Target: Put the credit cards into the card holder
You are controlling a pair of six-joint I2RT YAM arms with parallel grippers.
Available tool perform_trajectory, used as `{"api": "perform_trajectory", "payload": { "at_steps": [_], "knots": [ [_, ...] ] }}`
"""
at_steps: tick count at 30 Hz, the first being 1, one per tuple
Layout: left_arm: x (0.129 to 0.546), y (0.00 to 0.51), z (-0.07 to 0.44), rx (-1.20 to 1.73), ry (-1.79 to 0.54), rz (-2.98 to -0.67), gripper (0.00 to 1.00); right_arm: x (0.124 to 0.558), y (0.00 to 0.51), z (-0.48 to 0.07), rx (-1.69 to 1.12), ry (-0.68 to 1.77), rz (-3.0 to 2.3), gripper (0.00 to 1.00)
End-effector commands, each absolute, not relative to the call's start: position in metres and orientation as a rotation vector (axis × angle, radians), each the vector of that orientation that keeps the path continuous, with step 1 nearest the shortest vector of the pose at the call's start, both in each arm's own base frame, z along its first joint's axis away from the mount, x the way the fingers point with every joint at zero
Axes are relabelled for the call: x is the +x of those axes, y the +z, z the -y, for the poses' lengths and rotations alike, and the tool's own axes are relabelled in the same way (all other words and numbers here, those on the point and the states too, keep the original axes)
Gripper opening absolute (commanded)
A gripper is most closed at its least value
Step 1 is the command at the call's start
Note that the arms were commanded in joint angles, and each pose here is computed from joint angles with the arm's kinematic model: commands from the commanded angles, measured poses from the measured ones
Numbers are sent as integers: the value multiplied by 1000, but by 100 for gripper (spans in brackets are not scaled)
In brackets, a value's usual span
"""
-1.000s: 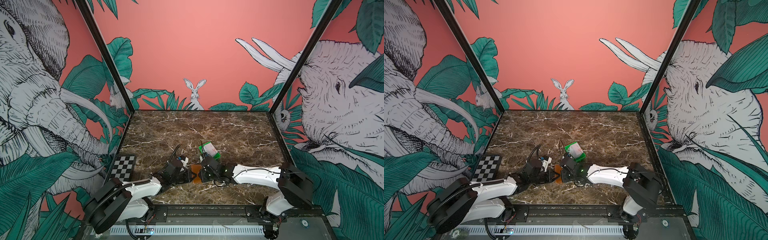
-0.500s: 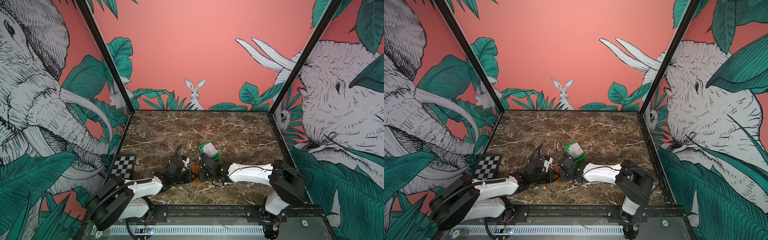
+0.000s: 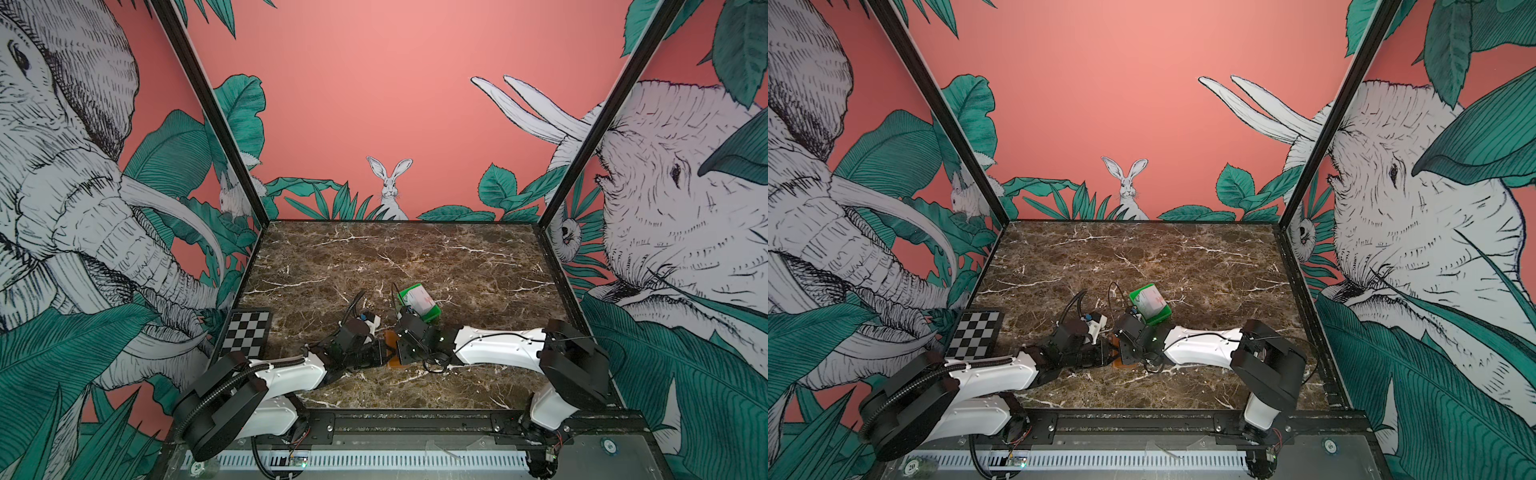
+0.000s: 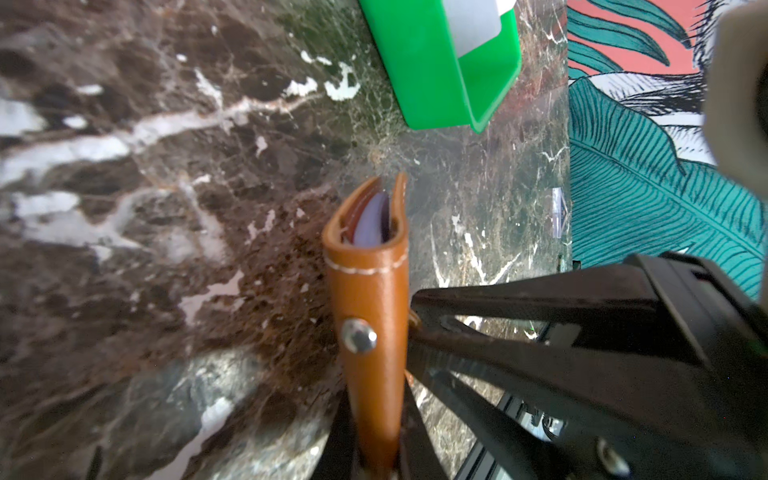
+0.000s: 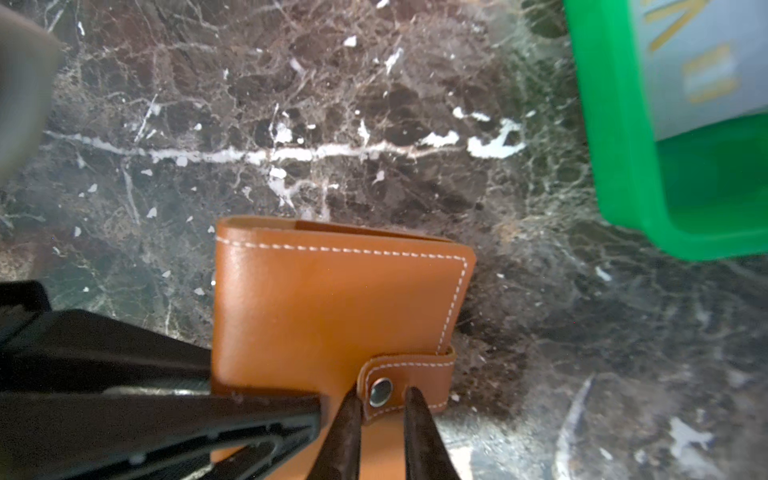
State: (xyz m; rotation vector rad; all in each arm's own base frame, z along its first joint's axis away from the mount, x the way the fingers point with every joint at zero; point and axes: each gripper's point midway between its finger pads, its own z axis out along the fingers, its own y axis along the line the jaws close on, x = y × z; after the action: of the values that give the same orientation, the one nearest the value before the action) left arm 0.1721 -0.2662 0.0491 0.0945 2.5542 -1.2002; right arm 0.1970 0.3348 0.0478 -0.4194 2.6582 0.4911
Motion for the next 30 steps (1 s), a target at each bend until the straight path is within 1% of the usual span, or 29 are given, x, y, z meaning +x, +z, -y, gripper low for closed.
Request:
{"api": "perform_trajectory", "payload": {
  "at_steps": [1,7,11,13,21,22,30],
  "knots": [
    [175,69,281,154,-1277,-2486,0,208,48,-310,-396,319,-2640,16],
    [175,69,283,160,-1279,-2488,0,209,47,-312,-400,321,-2637,10],
    [174,67,282,158,-1271,-2497,0,210,48,-312,-399,312,-2632,2],
    [175,65,281,152,-1255,-2507,0,211,49,-310,-398,304,-2628,0],
    [173,45,265,96,-1143,-2577,0,209,48,-296,-378,258,-2622,0],
    [173,44,264,89,-1132,-2581,0,209,58,-296,-369,283,-2604,0],
    [173,36,258,57,-1088,-2608,0,208,62,-292,-349,308,-2593,0]
  ]
}}
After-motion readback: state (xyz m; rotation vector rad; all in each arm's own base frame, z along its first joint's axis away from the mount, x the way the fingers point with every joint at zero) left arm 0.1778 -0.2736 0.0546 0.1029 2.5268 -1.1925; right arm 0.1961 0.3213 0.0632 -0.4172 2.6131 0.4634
